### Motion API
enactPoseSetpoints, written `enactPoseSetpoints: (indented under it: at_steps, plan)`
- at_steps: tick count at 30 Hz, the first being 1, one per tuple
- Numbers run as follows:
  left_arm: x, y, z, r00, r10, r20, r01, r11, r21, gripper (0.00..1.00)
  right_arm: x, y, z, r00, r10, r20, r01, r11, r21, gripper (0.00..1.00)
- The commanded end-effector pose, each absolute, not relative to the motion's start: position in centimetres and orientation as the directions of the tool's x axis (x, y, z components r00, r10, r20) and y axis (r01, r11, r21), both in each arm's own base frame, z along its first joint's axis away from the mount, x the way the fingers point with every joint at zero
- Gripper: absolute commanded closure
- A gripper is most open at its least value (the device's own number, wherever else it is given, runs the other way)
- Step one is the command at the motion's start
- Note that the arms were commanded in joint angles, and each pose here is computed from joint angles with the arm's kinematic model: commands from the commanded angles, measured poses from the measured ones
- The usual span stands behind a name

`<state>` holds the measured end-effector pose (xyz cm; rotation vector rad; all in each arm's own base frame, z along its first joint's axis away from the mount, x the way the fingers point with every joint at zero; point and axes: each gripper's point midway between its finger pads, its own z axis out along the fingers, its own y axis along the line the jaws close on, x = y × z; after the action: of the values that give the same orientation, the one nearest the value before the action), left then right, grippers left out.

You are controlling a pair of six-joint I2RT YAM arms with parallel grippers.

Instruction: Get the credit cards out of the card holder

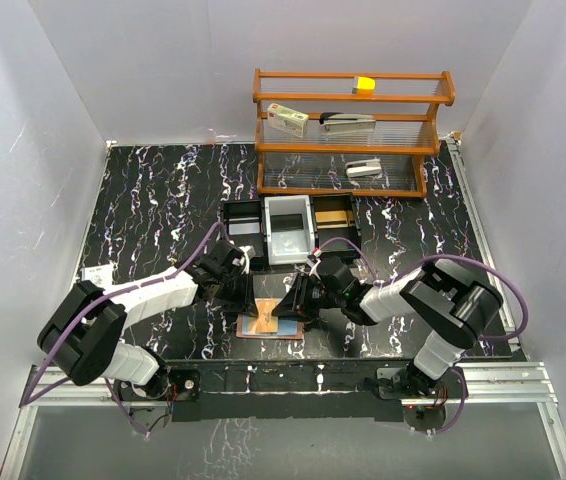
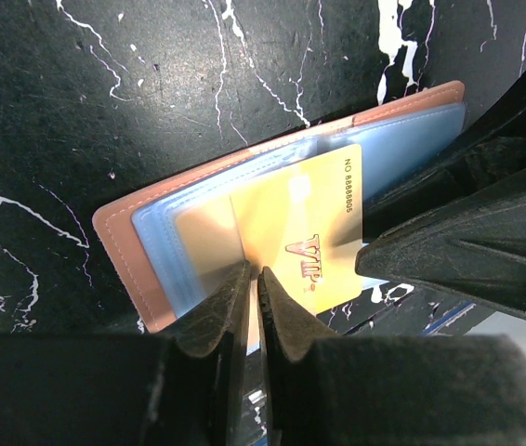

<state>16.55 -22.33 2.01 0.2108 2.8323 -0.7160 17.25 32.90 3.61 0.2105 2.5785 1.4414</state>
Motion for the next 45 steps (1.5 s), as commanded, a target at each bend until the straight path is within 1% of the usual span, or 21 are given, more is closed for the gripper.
enactPoseSetpoints:
  at_steps: [1,5,8,10,14,20,25,30,35,45]
  plan:
    - [13.3,-18.6,-1.1,-0.985,0.121,-0.124,0.154,0.936,-0.315,0.92,18.1,33.8,5.0,-0.968,0.217,-0.128,-0.017,0.451,0.892,0.77]
    - [13.3,-19.0,-1.0,-0.986,0.108,-0.126,0.146,0.929,-0.341,0.92,18.1,33.9,5.2,-0.968,0.213,-0.134,-0.027,0.443,0.896,0.83]
    - [13.3,-19.3,-0.9,-0.987,0.102,-0.125,0.140,0.925,-0.354,0.92,18.1,33.4,4.8,-0.965,0.223,-0.135,-0.014,0.472,0.881,0.90]
    - [13.4,-19.2,-0.8,-0.987,0.109,-0.121,0.144,0.930,-0.339,0.92,18.2,33.0,4.4,-0.963,0.238,-0.126,0.010,0.499,0.867,0.93]
    - [13.8,-18.4,-0.6,-0.982,0.139,-0.127,0.171,0.943,-0.285,0.92,18.2,32.2,4.2,-0.961,0.239,-0.142,0.015,0.553,0.833,0.96]
    - [13.9,-19.1,-0.3,-0.983,0.126,-0.137,0.164,0.933,-0.321,0.92,18.0,31.8,4.8,-0.957,0.245,-0.156,0.005,0.549,0.836,0.98]
    - [13.8,-19.6,-0.3,-0.984,0.115,-0.135,0.156,0.924,-0.349,0.92,18.1,32.4,5.6,-0.960,0.236,-0.153,-0.008,0.521,0.853,0.94]
    - [13.5,-19.3,0.1,-0.988,0.101,-0.114,0.135,0.931,-0.339,0.92,18.1,33.0,6.0,-0.964,0.231,-0.135,-0.004,0.491,0.871,0.86]
    - [13.4,-19.3,0.1,-0.989,0.106,-0.108,0.136,0.931,-0.338,0.92,18.0,33.2,6.0,-0.966,0.228,-0.123,0.002,0.478,0.878,0.80]
    - [13.3,-19.8,-0.4,-0.992,0.088,-0.091,0.115,0.926,-0.360,0.92,18.2,34.1,5.8,-0.973,0.208,-0.105,0.004,0.466,0.885,0.77]
